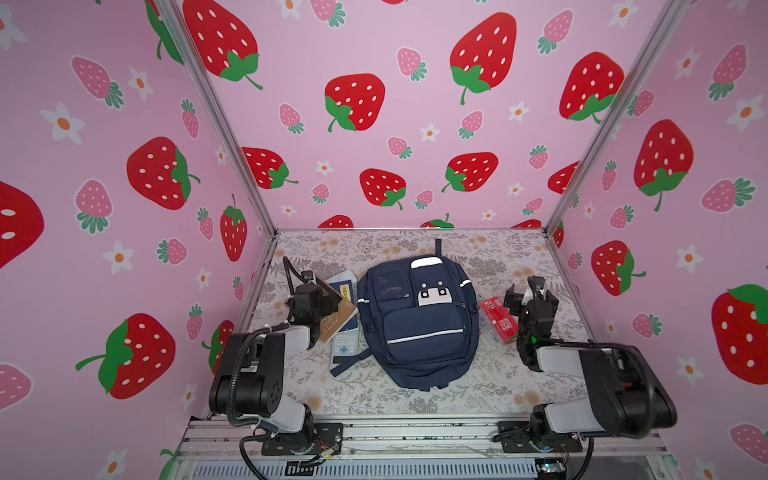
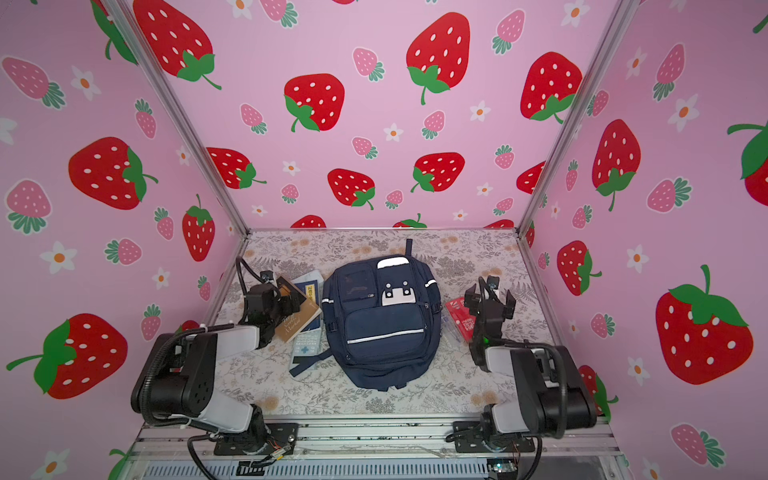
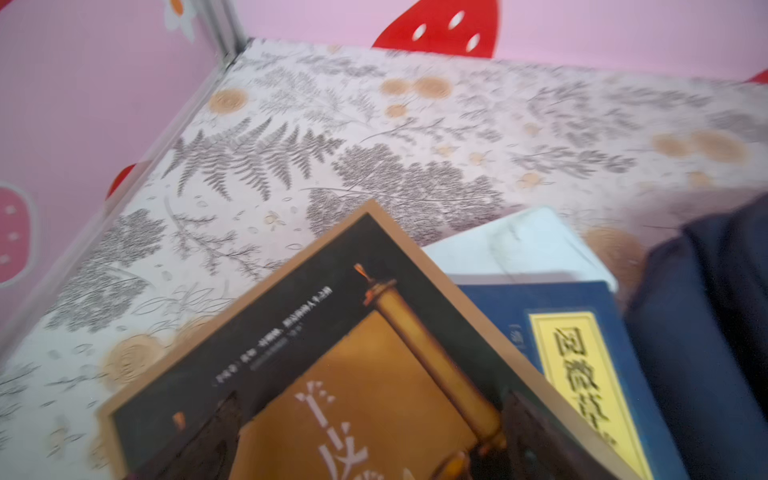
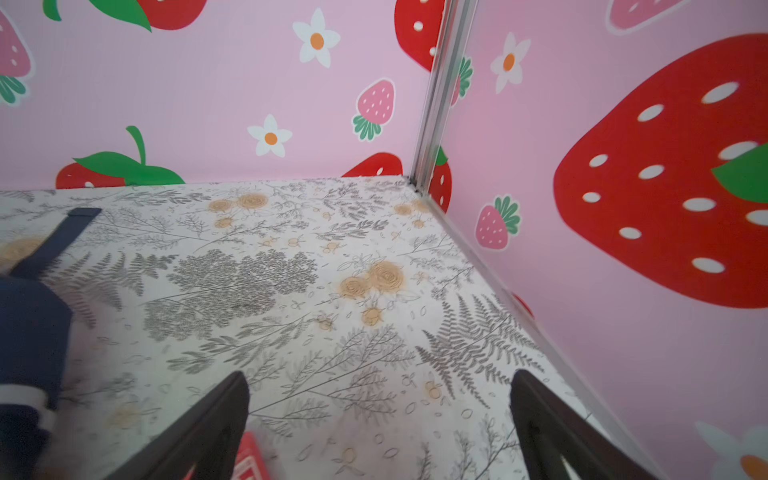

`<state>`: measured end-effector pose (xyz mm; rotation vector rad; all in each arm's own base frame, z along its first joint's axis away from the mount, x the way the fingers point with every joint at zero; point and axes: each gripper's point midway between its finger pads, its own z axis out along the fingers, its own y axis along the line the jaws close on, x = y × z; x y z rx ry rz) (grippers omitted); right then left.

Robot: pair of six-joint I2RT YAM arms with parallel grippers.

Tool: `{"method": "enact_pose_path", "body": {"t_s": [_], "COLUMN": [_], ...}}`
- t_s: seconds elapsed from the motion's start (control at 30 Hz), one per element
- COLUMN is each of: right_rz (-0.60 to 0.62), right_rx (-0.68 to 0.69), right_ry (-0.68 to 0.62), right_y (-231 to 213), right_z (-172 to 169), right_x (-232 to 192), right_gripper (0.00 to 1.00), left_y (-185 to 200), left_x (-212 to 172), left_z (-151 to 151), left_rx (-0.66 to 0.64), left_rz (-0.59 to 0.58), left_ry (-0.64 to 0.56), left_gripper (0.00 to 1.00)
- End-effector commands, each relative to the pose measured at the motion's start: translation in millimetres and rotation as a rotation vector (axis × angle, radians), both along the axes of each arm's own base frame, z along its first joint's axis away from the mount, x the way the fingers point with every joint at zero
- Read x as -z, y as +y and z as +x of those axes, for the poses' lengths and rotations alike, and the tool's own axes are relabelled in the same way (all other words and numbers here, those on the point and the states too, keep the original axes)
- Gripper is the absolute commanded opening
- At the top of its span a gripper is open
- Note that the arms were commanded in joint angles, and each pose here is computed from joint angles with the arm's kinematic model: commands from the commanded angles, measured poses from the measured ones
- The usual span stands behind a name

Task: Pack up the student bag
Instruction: 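Reach both grippers toward the navy backpack's front pocket zippers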

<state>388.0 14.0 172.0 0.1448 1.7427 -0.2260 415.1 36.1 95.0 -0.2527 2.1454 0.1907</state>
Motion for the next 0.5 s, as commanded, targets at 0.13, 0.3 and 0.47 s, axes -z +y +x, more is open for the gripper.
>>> {"method": "enact_pose_path", "body": {"t_s": [0.13, 0.3, 0.47], "right_rz": [0.652, 0.497, 0.384], "right_rx": [-0.197, -0.099, -0.097], "right_ry": [0.128, 0.467, 0.563], "right_y": [58.2, 77.5, 90.9], "right_z": [-36.1, -48.0, -68.6], "right_x": [-35.2, -1.7, 18.1], "right_gripper": [1.0, 1.0, 1.0], "left_y": [-45.4, -209.8, -307.1], "left_x": [-113.9, -115.9, -71.6], "left_z": [4.6, -55.2, -130.8], "left_rx": [-0.096, 0.373, 0.661], "left_rz": [-0.384, -0.389, -0.129], "left_ry": [0.083, 0.15, 0.312], "left_gripper": [0.79, 0.9, 0.9]}}
